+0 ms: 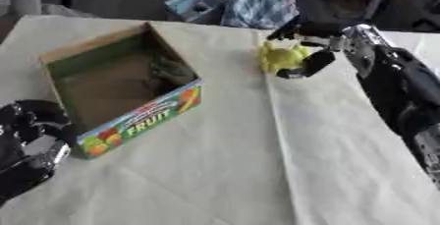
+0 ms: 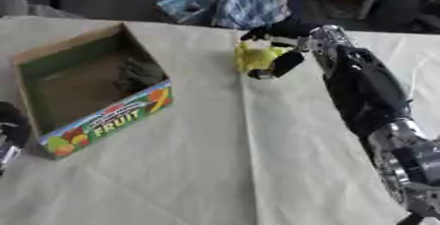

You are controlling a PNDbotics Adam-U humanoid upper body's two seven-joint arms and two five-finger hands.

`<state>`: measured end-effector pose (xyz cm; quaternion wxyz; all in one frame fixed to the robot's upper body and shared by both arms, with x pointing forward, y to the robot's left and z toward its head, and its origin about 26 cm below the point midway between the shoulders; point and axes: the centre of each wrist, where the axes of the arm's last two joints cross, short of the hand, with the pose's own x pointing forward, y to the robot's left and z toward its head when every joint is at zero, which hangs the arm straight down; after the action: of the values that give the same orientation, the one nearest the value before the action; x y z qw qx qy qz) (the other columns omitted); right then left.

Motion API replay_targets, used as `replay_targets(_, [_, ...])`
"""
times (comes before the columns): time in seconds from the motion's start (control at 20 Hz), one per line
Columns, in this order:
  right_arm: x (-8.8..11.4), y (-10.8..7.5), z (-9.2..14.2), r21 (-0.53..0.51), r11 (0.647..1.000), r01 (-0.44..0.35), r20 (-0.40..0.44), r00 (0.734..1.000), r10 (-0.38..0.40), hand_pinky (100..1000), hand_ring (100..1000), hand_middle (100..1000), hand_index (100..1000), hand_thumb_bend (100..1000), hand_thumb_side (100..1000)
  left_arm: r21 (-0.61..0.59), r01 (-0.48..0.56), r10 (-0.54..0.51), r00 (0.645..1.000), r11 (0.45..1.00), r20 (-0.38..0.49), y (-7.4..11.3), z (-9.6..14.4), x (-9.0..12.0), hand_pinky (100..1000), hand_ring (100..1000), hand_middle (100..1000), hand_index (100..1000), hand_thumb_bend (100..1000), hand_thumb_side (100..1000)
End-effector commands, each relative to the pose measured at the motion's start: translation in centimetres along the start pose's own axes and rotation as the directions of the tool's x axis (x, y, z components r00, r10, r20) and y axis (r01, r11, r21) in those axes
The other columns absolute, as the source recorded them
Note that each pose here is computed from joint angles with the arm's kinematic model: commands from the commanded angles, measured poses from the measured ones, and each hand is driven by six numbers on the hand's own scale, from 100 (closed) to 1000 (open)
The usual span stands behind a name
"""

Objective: Pick up objects on the table and place them in the box.

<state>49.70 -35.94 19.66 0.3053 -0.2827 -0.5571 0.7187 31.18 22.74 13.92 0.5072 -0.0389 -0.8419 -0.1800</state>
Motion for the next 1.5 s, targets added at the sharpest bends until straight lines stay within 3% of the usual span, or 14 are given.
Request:
replay_targets(0.05, [-0.9, -0.9, 1.3, 0.032, 0.998, -0.057, 0.017, 0.998, 0.056, 835, 875, 899, 986, 359, 609, -0.001, 0.013, -0.013, 0.999, 1.000, 0.031, 0.3, -0.3, 0.8, 532, 626, 573, 662, 372, 100])
replay_targets(0.2, [-1.0, -0.5, 1.4, 0.013, 0.998, -0.068, 0.004, 0.998, 0.068, 819, 845, 872, 970, 352, 578, -0.002, 0.012, -0.012, 0.999, 1.000, 0.032, 0.2, -0.3, 0.8, 532, 626, 573, 662, 370, 100])
replay_targets(0.45, [-1.0, 0.1, 1.4, -0.035, 0.995, -0.090, -0.042, 0.995, 0.089, 739, 719, 769, 933, 312, 466, -0.004, 0.011, -0.011, 0.999, 1.000, 0.033, 0.2, -0.3, 0.8, 532, 626, 574, 662, 369, 100])
replay_targets(0.95, [-0.9, 1.3, 1.1, -0.056, 0.991, -0.121, -0.066, 0.991, 0.117, 609, 585, 667, 903, 268, 276, -0.004, 0.010, -0.009, 0.999, 1.000, 0.032, 0.2, -0.3, 0.8, 532, 627, 574, 663, 370, 100])
replay_targets(1.5, [-0.6, 0.9, 0.8, -0.140, 0.980, -0.142, -0.047, 0.989, 0.137, 417, 391, 466, 780, 145, 236, -0.006, 0.008, -0.008, 0.999, 1.000, 0.033, 0.2, -0.4, 0.8, 533, 629, 576, 664, 366, 100])
